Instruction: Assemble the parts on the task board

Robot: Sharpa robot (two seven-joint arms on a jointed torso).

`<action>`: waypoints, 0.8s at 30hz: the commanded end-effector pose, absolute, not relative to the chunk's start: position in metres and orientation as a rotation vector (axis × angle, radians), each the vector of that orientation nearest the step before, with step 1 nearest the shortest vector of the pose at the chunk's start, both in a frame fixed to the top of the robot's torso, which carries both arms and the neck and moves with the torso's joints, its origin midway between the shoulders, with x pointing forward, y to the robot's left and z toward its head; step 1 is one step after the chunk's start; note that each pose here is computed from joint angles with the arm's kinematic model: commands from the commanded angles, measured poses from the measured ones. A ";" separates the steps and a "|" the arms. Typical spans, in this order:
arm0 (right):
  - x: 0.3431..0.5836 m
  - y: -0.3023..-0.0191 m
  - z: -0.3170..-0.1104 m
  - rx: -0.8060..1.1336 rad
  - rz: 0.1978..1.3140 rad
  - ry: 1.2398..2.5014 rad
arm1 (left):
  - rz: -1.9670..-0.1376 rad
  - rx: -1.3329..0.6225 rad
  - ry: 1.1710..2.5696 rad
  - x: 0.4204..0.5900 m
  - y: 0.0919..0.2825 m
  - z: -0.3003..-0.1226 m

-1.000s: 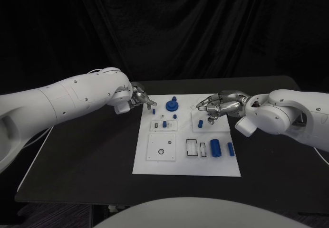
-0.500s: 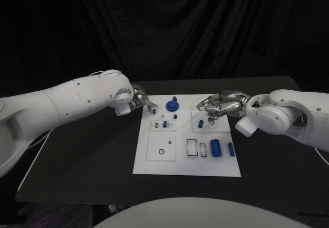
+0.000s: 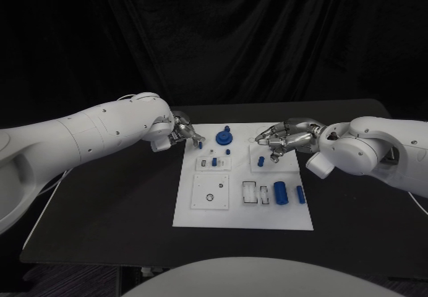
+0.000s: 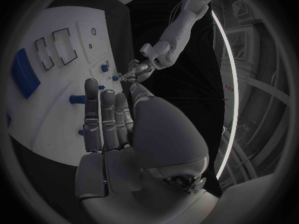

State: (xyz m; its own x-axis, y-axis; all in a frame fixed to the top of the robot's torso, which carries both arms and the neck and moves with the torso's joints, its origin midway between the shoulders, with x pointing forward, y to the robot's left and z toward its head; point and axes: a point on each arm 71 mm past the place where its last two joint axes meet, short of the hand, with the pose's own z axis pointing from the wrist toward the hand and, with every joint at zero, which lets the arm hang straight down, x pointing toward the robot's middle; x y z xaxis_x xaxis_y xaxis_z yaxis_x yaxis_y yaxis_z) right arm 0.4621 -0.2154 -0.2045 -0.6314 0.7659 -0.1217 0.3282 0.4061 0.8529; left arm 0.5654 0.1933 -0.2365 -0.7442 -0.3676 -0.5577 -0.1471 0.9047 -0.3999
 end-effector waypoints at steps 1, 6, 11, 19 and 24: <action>0.460 -0.214 -0.206 0.924 1.148 2.187 | -0.466 -0.355 2.407 0.565 0.190 -0.237; 0.460 -0.214 -0.206 0.922 1.150 2.189 | -0.461 -0.362 2.403 0.567 0.191 -0.239; 0.460 -0.214 -0.206 0.922 1.149 2.190 | -0.457 -0.368 2.400 0.568 0.192 -0.240; 0.460 -0.214 -0.206 0.922 1.149 2.194 | -0.464 -0.372 2.391 0.569 0.193 -0.241; 0.460 -0.214 -0.207 0.920 1.149 2.199 | -0.469 -0.370 2.392 0.568 0.191 -0.242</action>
State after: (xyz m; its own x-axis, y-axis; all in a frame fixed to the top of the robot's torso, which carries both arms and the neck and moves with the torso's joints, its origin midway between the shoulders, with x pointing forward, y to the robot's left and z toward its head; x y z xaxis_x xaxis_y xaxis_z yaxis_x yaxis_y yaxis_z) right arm 0.4616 -0.2145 -0.2048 -0.6390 0.7601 -0.1178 0.3291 0.4086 0.8513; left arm 0.5685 0.1946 -0.2414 -0.7389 -0.3764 -0.5589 -0.1549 0.9021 -0.4027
